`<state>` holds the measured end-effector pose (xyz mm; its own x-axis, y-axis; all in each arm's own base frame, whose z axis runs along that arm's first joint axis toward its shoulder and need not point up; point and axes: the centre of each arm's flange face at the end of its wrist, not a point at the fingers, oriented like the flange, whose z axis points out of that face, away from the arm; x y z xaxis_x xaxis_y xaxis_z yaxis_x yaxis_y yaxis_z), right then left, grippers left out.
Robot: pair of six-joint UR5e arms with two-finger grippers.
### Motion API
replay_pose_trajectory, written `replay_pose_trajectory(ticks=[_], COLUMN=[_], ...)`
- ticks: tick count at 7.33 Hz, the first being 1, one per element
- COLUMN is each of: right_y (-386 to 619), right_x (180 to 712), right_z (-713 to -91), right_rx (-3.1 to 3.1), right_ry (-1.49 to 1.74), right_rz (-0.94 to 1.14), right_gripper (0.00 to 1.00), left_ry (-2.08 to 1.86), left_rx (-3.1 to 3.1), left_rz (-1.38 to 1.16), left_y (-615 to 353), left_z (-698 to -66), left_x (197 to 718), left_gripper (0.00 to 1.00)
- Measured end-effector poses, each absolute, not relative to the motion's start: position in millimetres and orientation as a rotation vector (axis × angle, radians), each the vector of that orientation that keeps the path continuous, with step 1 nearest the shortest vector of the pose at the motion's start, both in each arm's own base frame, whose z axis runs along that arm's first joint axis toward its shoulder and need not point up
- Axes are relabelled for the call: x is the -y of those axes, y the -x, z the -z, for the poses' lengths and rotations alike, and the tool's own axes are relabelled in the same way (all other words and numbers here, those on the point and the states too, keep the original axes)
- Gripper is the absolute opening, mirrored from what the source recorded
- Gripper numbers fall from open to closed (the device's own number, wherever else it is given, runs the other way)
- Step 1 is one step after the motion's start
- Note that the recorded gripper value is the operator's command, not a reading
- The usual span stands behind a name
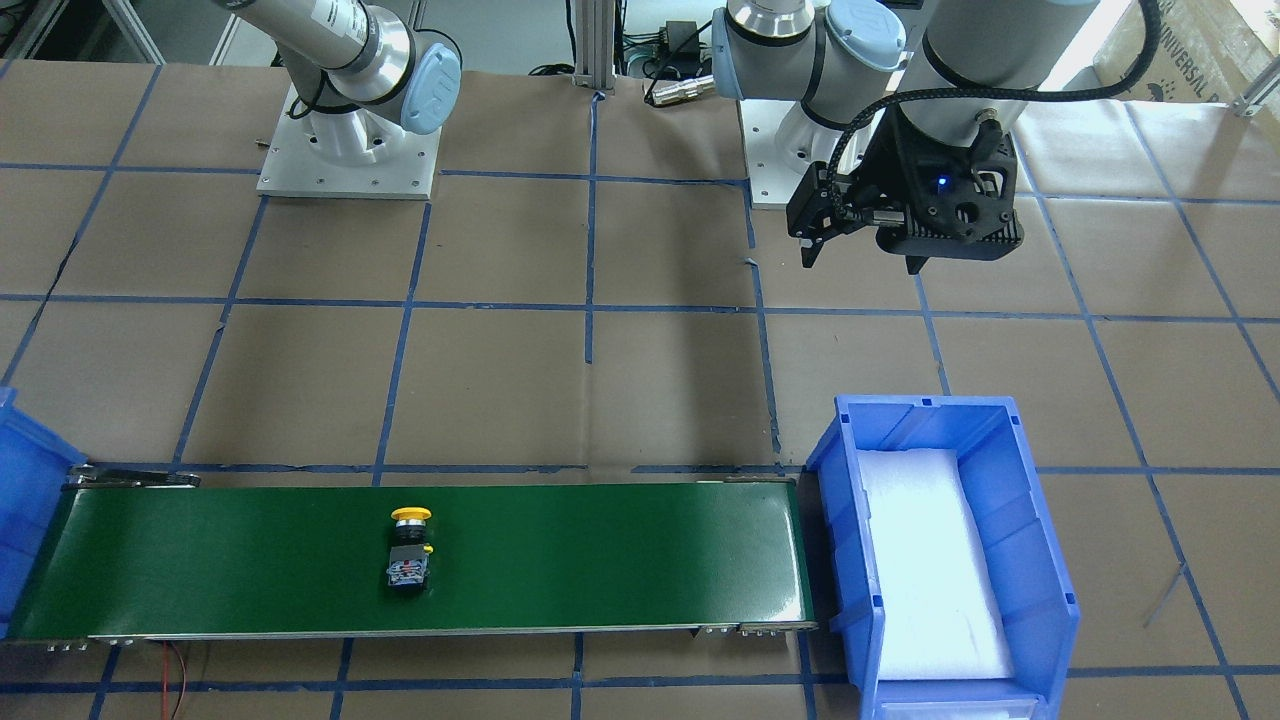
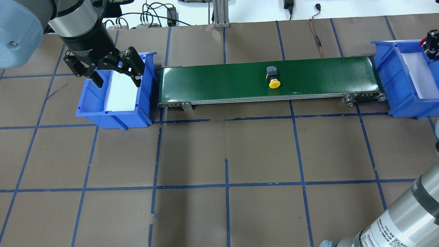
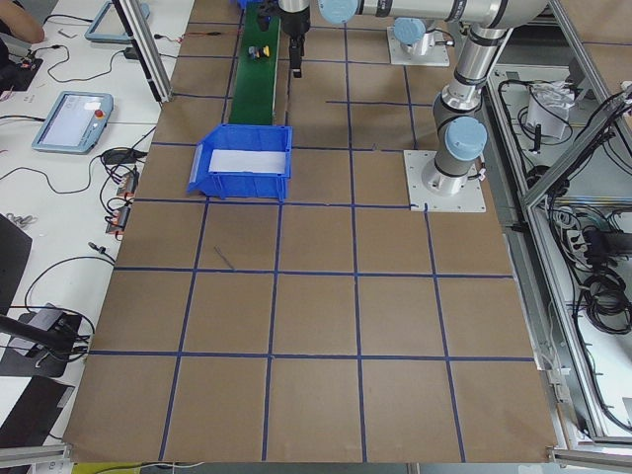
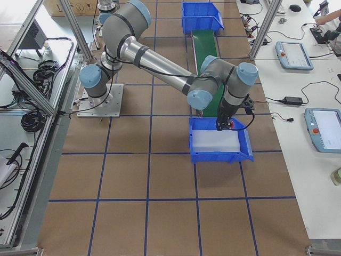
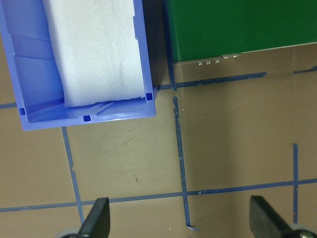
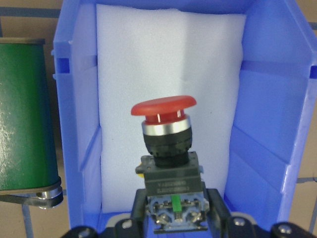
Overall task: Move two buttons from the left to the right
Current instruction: 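Carry the red button into the right-side blue bin and release, then move the right gripper back over the conveyor to the yellow button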
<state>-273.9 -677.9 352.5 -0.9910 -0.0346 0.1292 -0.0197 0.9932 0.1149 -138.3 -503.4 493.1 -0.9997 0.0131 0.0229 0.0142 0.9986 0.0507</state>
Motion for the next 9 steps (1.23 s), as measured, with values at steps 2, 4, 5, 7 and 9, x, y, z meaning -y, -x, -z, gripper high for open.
replay_pose_trajectory(ticks=[2,4,5,7,9], right_y=[278,274,262,196,101], right_x=[678,674,670,676,687], right_z=[-348,-353,-362,-383,-375], right_rx=[3.055,3.090,3.108,3.116,3.112], right_ry=[-0.029,-0.022,-0.036,-0.116,-0.153], right_rz=[0.146,0.167,0.199,0.223,0.282], right_gripper=[1.00,1.00,1.00,1.00,1.00], left_ry=[0.025,0.056,0.059,0.064,0.067], left_rx=[3.110,3.114,3.128,3.156,3.156], left_rz=[0.064,0.007,-0.017,-0.024,-0.022], left_y=[137,136,134,132,133], left_z=[-495,-501,-504,-502,-501], left_x=[506,515,519,519,517], left_gripper=[1.00,1.00,1.00,1.00,1.00])
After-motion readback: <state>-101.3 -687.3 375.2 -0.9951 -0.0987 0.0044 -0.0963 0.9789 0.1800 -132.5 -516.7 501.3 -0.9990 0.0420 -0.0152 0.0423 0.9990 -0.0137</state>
